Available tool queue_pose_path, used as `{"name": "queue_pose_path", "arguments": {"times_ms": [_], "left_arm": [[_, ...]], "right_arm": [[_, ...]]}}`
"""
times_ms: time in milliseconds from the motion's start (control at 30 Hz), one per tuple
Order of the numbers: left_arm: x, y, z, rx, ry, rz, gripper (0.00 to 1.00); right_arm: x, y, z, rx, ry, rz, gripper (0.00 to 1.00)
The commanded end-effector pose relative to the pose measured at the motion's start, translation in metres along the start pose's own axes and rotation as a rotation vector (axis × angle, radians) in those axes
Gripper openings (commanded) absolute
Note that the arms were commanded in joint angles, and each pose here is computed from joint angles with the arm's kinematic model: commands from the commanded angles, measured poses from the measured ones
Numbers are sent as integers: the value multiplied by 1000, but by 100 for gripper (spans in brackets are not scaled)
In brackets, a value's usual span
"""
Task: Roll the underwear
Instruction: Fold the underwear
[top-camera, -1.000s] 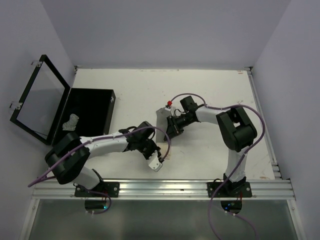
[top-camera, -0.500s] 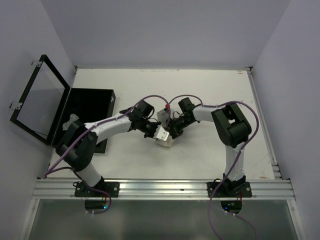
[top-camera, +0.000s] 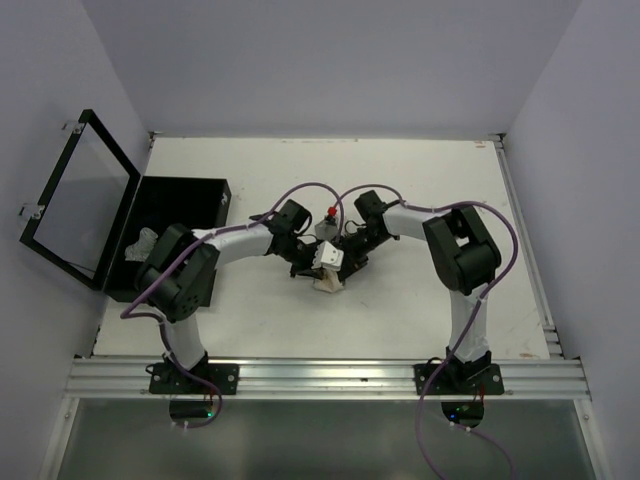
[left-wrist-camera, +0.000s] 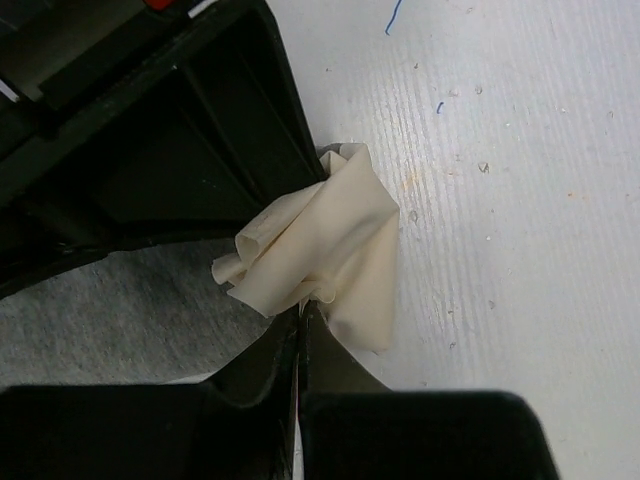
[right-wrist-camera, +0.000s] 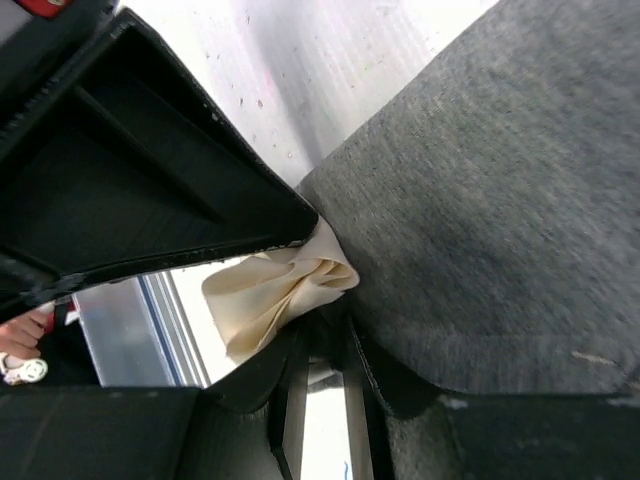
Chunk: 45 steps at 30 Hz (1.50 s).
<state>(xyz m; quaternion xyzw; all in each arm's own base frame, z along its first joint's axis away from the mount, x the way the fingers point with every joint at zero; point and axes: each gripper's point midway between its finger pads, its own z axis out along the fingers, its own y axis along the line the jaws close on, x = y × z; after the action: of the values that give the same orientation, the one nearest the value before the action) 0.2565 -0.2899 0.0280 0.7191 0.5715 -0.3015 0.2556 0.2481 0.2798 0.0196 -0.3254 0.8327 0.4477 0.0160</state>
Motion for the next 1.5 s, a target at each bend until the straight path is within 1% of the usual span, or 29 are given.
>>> {"name": "queue_pose_path", "arguments": {"times_ms": [0, 100, 200, 333, 367, 433, 533, 633, 700, 867, 967, 1033, 1267, 1333, 1467], "left_arm": [[-10, 15, -2, -24, -29, -18, 0], [-8, 18, 0, -13, -16, -41, 0], [-7, 20, 2, -10, -7, -53, 0], [-4, 20, 4, -3, 12, -78, 0], [-3, 21, 4, -6, 17, -80, 0], [-1, 21, 5, -9, 25, -80, 2], [-2, 23, 5, -13, 27, -76, 3], [-1, 24, 5, -17, 30, -80, 4], [-1, 24, 5, -19, 30, -84, 4], [-1, 25, 7, -25, 35, -86, 4], [-1, 24, 6, -30, 42, -83, 5], [0, 24, 5, -31, 45, -83, 5], [1, 24, 6, -36, 45, -86, 4], [0, 24, 5, -37, 46, -85, 4], [0, 25, 5, -37, 48, -83, 5]], "right_arm": [[-19, 2, -22, 71, -17, -71, 24], [-30, 3, -39, 79, -57, -57, 24], [-39, 11, -54, 76, -123, -55, 25], [-44, 28, -64, 46, -187, -47, 25], [-45, 32, -64, 34, -200, -14, 25], [-44, 38, -64, 15, -227, 35, 26], [-36, 41, -57, -28, -230, 112, 27], [-24, 35, -43, -50, -201, 174, 27], [-14, 31, -32, -57, -182, 250, 27], [-35, 27, -26, -77, -264, 253, 27], [-44, 37, -32, -107, -314, 219, 27], [-47, 44, -38, -96, -330, 201, 27], [-57, 53, -44, -118, -375, 273, 27], [-56, 53, -42, -117, -372, 290, 26], [-40, 45, -23, -100, -313, 342, 25]]}}
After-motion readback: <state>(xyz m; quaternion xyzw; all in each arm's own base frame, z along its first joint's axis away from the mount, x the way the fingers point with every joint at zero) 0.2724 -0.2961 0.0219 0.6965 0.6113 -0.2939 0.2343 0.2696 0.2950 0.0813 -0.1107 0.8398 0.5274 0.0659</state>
